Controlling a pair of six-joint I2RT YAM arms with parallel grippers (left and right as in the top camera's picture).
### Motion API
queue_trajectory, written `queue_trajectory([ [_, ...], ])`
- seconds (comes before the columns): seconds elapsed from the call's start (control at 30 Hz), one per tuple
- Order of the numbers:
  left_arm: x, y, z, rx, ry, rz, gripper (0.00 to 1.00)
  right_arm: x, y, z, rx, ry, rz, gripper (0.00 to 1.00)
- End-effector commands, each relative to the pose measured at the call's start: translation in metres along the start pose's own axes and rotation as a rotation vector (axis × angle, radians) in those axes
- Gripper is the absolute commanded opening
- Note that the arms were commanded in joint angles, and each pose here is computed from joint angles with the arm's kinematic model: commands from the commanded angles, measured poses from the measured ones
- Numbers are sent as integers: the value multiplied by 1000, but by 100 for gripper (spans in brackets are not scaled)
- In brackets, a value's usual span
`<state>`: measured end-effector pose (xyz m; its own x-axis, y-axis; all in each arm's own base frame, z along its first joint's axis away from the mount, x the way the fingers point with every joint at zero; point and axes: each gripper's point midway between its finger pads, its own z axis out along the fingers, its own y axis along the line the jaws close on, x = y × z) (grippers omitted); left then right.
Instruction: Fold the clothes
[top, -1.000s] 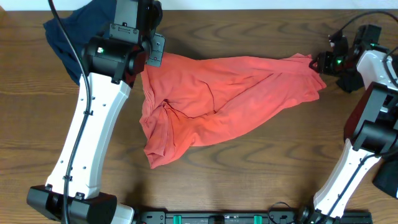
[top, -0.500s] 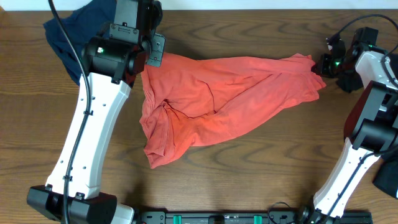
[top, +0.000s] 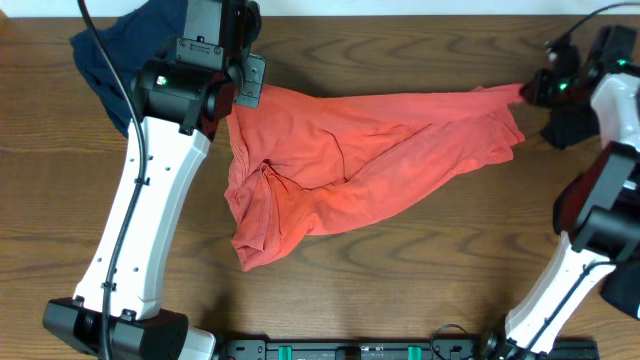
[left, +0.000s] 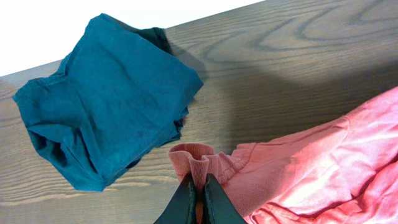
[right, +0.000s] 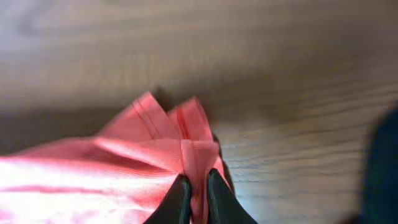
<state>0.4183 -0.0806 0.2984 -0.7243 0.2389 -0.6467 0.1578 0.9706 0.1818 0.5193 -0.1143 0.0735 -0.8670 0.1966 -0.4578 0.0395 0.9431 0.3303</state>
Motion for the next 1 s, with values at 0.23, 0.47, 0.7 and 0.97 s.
queue_trajectory([
  [0.23,-3,6,-6,-15,-13,-19,6,-14,4,-25,22,-36,-12,1],
  [0.47,-16,32,-7,-101,-68,-55,6,-46,7,-59,41,-125,-39,1],
  [0.7,0,54,-5,-135,-9,-87,6,-77,19,-107,56,-187,-68,1],
  [0.97,37,43,-6,-85,143,-58,6,-59,21,-108,51,-113,-54,1],
])
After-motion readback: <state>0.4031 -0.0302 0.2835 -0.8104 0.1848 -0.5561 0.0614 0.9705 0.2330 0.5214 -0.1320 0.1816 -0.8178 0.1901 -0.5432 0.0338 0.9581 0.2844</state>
